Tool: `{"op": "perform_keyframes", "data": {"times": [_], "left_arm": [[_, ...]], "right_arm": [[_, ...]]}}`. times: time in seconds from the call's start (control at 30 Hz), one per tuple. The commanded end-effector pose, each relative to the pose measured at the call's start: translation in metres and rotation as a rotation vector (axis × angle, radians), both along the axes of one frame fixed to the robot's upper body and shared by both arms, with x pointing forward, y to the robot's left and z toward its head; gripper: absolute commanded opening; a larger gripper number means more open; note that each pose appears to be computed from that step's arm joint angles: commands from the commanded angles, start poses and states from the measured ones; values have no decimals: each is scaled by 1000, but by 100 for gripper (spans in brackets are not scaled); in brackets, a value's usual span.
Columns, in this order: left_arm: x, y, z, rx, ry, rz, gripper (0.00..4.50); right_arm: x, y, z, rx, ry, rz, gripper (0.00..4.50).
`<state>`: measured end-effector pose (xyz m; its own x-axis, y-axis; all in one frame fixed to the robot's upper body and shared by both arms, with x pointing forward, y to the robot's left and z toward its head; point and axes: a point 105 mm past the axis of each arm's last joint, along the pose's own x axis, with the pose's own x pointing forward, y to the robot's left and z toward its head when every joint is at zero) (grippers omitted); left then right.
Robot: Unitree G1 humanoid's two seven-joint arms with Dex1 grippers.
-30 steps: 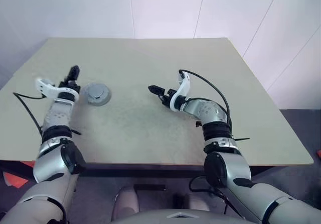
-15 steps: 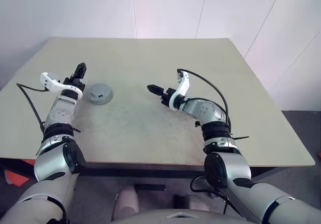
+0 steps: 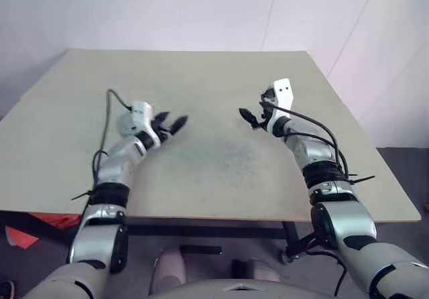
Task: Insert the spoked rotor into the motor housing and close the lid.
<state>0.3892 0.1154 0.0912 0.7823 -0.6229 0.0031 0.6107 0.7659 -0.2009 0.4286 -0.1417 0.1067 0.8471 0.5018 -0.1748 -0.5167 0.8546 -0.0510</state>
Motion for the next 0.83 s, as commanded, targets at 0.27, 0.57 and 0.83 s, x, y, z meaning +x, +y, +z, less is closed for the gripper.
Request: {"op": "perform_keyframes", "data": {"times": [0.27,0.57,0.83], "left_arm": [[4,3,19,42,-102,-3,449],[9,11,21,66,-125,30,449],[4,14,23,60,-136,44,449]], "right_arm": [[1,-8,12,-53,-71,29,450],[10,-4,14,-75,-81,4,450],[15,0,22,-64,-99,18,450]]}}
